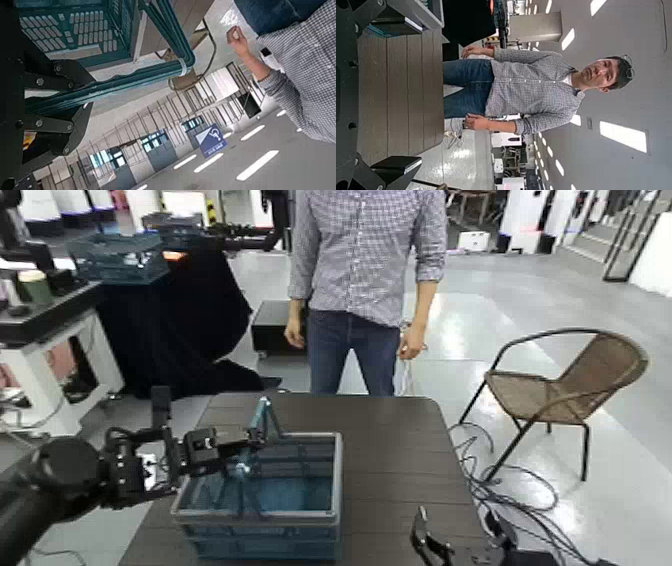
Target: Grasp the handle of the crate.
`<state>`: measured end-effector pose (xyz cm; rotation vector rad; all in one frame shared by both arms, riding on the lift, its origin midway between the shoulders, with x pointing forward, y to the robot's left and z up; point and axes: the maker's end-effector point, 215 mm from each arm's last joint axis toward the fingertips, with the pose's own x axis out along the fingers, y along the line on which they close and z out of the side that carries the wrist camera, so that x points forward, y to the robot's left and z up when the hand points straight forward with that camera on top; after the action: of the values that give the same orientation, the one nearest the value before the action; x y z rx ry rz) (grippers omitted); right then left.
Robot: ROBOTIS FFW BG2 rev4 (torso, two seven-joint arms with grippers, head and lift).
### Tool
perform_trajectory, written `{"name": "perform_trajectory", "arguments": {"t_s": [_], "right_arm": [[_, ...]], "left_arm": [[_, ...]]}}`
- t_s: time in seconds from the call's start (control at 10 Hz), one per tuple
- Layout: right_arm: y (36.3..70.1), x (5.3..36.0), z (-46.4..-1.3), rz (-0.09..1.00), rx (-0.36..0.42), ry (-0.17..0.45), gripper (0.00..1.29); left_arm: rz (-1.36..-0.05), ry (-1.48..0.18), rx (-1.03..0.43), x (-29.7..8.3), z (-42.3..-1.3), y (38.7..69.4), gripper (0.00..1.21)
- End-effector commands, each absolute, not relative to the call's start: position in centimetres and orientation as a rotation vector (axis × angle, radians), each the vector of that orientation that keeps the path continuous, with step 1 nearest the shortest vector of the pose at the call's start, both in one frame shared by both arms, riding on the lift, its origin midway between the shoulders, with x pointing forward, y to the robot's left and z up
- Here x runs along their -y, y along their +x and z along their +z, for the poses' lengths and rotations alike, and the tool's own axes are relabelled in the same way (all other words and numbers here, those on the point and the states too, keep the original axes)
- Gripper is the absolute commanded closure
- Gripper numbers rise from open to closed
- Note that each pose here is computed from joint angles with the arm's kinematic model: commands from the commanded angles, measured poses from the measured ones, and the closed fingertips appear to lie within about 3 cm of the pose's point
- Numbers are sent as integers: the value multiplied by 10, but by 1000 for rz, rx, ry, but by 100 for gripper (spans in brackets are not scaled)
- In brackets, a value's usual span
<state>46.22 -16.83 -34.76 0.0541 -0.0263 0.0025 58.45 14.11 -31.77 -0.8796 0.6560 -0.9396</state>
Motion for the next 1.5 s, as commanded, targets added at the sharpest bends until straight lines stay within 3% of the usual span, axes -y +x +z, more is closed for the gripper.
{"name": "perform_trajectory", "arguments": {"t_s": [0.1, 0.8, 1.5], "right_arm": [[462, 169, -347, -4, 28, 50, 15], [461, 174, -346, -28, 29, 49, 15], [460, 175, -349, -40, 25, 51, 15]], "left_arm": [[-977, -904, -647, -123, -310, 564, 119], [-1069, -978, -651, -50, -280, 499, 119], [-1097, -1092, -679, -12, -288, 459, 119]]}}
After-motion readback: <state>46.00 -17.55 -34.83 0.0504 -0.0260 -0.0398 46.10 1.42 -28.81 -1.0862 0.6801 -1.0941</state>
